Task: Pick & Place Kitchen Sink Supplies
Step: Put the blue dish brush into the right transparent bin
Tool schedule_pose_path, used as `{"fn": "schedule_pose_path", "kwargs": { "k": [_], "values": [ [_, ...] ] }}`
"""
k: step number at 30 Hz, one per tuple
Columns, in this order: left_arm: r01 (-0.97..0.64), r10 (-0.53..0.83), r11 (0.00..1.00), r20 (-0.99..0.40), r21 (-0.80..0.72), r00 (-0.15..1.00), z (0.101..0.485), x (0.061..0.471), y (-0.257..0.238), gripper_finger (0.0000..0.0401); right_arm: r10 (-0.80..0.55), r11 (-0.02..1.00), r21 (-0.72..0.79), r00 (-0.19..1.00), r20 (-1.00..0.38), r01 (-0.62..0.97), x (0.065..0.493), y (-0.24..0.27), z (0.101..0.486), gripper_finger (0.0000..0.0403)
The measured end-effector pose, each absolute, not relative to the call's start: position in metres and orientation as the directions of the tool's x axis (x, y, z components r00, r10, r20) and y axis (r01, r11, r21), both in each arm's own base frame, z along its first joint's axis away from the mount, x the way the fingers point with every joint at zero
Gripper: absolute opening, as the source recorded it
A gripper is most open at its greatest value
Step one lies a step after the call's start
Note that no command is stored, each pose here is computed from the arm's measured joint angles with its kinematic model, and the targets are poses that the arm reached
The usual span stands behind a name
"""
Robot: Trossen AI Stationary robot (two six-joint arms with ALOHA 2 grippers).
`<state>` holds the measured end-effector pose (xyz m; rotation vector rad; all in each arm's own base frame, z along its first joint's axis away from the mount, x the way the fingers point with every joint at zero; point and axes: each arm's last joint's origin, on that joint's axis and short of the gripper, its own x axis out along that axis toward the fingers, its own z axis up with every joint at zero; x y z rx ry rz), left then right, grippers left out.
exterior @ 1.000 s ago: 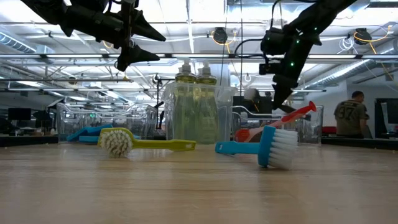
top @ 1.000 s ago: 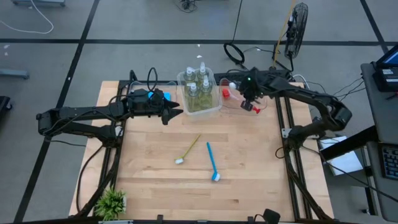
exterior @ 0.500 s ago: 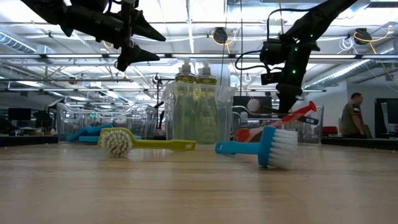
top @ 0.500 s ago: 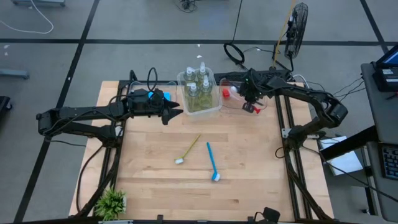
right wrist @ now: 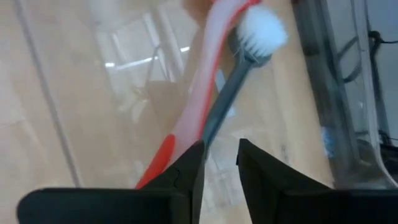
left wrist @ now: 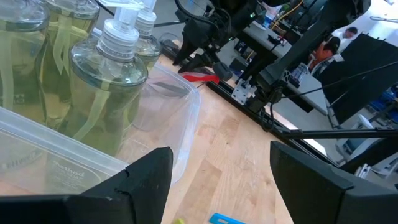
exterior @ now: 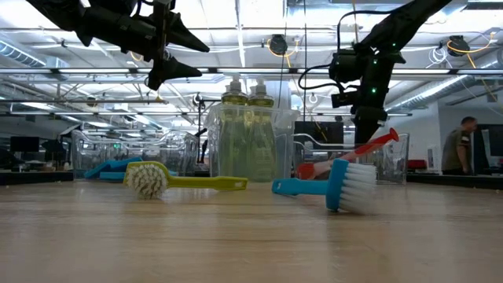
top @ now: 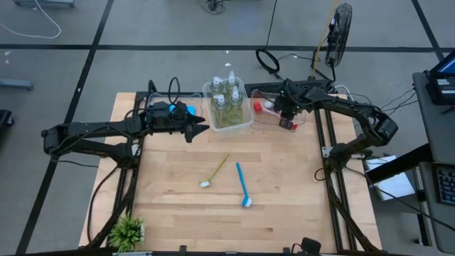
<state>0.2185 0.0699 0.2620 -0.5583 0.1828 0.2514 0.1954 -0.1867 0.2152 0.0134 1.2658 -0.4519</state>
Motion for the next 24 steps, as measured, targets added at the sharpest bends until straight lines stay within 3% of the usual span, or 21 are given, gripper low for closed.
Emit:
{"fn": "schedule_pose_path", "kwargs": {
  "k": [5,14,19,24],
  "values": [
    [-0.282,0.185,0.825,-0.238,-0.490,0.953,0.262,0.219,0.070,0.0269,-0.407,0.882,-0.310,0.244,-0.880,0.354,0.190,-0.181,0.234,0.0098],
    [-0.283,0.185,0.824,-0.238,-0.492,0.954,0.262,0.218,0.070,0.0269,-0.536,0.823,-0.308,0.477,-0.696,0.477,0.163,-0.153,0.296,0.0084],
    [-0.273,0.174,0.826,-0.238,-0.493,0.956,0.262,0.219,0.067,0.0269,-0.422,0.895,-0.134,0.709,-0.564,0.426,0.146,-0.127,0.326,0.0087],
    [-0.248,0.145,0.833,-0.238,-0.495,0.960,0.262,0.221,0.061,0.0269,-0.224,0.963,0.038,0.872,-0.434,0.266,0.136,-0.105,0.343,0.0088]
  ]
}}
